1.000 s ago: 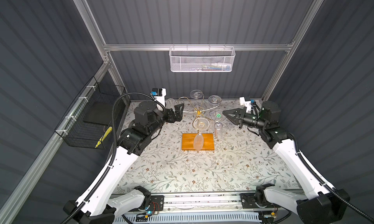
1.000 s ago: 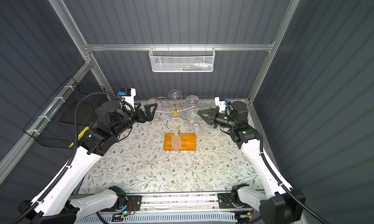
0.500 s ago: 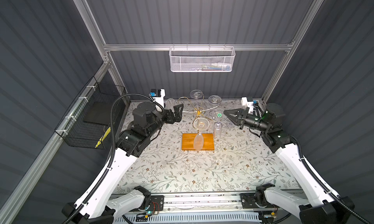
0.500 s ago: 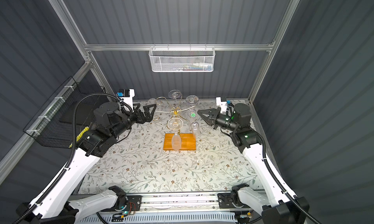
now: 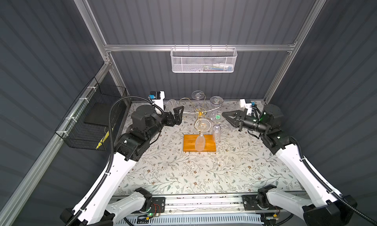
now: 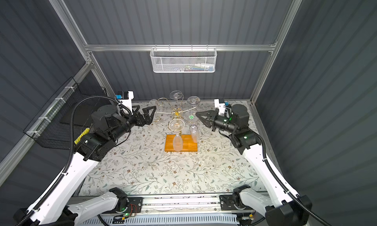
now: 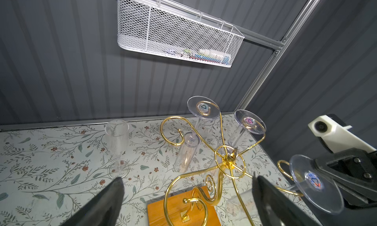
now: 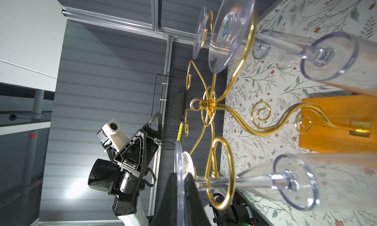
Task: Take the wine glass off the wine glass rack
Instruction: 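Close the right gripper on the upside-down flute's base on the rack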
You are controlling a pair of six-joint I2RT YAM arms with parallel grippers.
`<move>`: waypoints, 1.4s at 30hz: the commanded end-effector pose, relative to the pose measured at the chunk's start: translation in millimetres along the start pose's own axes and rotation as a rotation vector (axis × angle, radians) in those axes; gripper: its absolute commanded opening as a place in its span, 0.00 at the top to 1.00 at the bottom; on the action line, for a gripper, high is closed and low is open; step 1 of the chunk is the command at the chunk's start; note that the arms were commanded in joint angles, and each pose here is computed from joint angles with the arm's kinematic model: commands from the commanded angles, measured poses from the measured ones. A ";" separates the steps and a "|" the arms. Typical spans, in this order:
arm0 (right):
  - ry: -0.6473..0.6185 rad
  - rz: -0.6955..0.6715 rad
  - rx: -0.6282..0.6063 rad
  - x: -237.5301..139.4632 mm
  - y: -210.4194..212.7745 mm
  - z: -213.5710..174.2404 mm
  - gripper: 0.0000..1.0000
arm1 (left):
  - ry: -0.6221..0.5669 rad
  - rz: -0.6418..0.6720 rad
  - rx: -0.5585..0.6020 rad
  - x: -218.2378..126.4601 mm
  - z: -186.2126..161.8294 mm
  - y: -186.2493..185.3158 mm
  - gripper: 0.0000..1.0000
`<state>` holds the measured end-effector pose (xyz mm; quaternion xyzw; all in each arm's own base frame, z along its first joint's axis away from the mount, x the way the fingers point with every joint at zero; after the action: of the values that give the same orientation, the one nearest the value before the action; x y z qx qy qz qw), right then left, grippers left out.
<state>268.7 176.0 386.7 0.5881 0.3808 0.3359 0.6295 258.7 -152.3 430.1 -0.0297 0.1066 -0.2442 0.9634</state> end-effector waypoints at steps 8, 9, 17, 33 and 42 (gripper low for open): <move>-0.013 0.030 -0.024 18.2 24.9 11.9 1.00 | 0.000 0.029 0.013 -9.2 -2.5 5.2 0.00; -0.017 0.030 -0.027 19.2 26.4 13.5 1.00 | 0.000 0.028 0.014 -9.3 -2.6 5.1 0.00; -0.058 0.023 -0.022 24.9 31.5 25.1 1.00 | 0.008 0.033 0.020 -8.7 -5.3 5.9 0.00; -0.138 0.025 0.026 7.8 26.4 42.9 1.00 | 0.026 0.032 0.022 -4.2 -9.4 5.9 0.00; -0.177 0.029 0.029 -6.2 24.0 46.8 1.00 | 0.027 0.024 0.016 -3.3 -9.0 4.8 0.00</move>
<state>313.5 154.8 401.8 0.6301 0.3384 0.2732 0.6432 255.1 -147.6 426.6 -0.0253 0.1108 -0.2354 0.9652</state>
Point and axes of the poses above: each gripper's point midway between its finger pads, its own x axis out along the fingers, its own y axis along the line the jaws close on, z = x × y, the point moved 5 cm from there along -x, back along the fingers, and after that the axes turned 11 degrees about x, right-handed, at the moved point
